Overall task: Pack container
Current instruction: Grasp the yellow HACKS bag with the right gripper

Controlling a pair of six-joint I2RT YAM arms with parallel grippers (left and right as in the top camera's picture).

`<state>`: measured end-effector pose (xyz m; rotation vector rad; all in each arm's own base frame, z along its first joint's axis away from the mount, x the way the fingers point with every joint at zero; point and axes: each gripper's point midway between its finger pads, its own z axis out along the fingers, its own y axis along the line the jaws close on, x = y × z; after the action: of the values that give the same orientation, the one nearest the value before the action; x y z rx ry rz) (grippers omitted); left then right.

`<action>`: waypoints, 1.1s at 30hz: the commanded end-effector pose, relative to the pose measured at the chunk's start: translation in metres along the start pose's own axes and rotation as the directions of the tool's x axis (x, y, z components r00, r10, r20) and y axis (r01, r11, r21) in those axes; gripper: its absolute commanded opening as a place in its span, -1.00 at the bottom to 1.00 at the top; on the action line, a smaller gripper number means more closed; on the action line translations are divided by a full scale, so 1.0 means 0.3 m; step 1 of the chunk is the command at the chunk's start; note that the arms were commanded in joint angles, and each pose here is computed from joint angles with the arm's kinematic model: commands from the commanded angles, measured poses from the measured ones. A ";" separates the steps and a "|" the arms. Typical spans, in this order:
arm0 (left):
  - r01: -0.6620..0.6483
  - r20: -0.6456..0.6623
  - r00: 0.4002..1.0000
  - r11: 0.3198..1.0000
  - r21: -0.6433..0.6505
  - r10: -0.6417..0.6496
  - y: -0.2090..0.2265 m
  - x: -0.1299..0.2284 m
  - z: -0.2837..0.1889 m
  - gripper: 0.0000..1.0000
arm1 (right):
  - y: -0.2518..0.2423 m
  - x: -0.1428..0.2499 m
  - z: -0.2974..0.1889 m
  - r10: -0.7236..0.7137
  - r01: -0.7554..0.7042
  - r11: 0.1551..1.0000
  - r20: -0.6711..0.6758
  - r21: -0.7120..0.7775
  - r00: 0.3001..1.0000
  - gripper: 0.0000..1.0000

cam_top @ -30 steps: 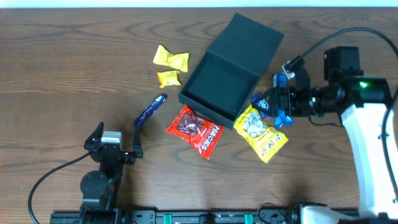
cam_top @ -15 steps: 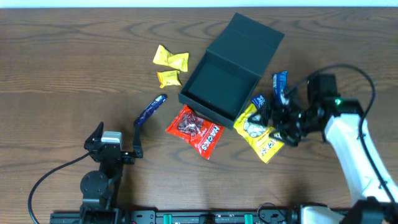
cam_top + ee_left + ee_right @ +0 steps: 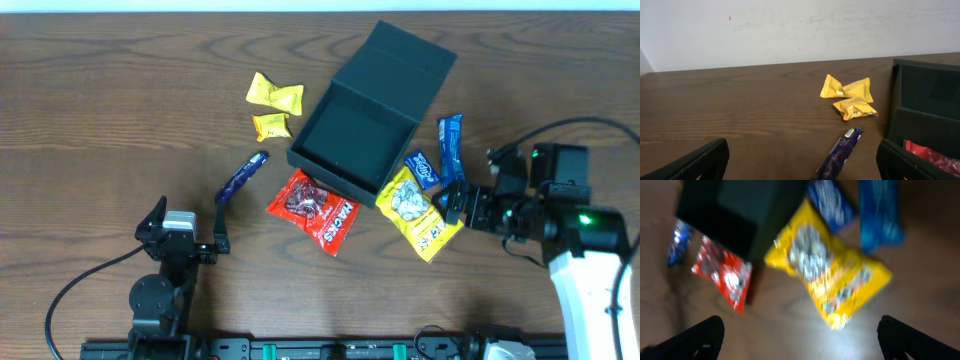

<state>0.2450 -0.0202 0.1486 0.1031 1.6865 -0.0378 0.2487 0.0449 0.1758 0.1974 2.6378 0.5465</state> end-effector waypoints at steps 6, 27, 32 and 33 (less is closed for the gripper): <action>0.004 -0.056 0.998 1.000 0.005 -0.004 -0.004 0.055 0.002 0.91 | 0.139 -0.048 -0.025 -0.535 0.536 0.844 0.065 0.004 0.842 0.99; 0.004 -0.056 0.998 1.000 0.005 -0.004 -0.004 0.055 0.002 0.90 | -0.029 0.143 0.259 -0.607 0.799 0.581 -0.571 0.156 0.553 0.83; 0.004 -0.056 0.998 1.000 0.005 -0.004 -0.004 0.055 0.002 0.90 | 0.036 0.111 0.312 -0.656 0.781 0.614 -0.477 0.113 0.585 0.85; 0.004 -0.056 0.998 1.000 0.005 -0.004 -0.004 0.055 0.002 0.90 | 0.050 0.087 0.324 -0.672 0.784 0.609 -0.446 0.121 0.591 0.85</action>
<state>0.2450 -0.0203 0.1485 0.1034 1.6869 -0.0381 0.2596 0.0895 0.0858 -0.9908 2.8334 -0.2041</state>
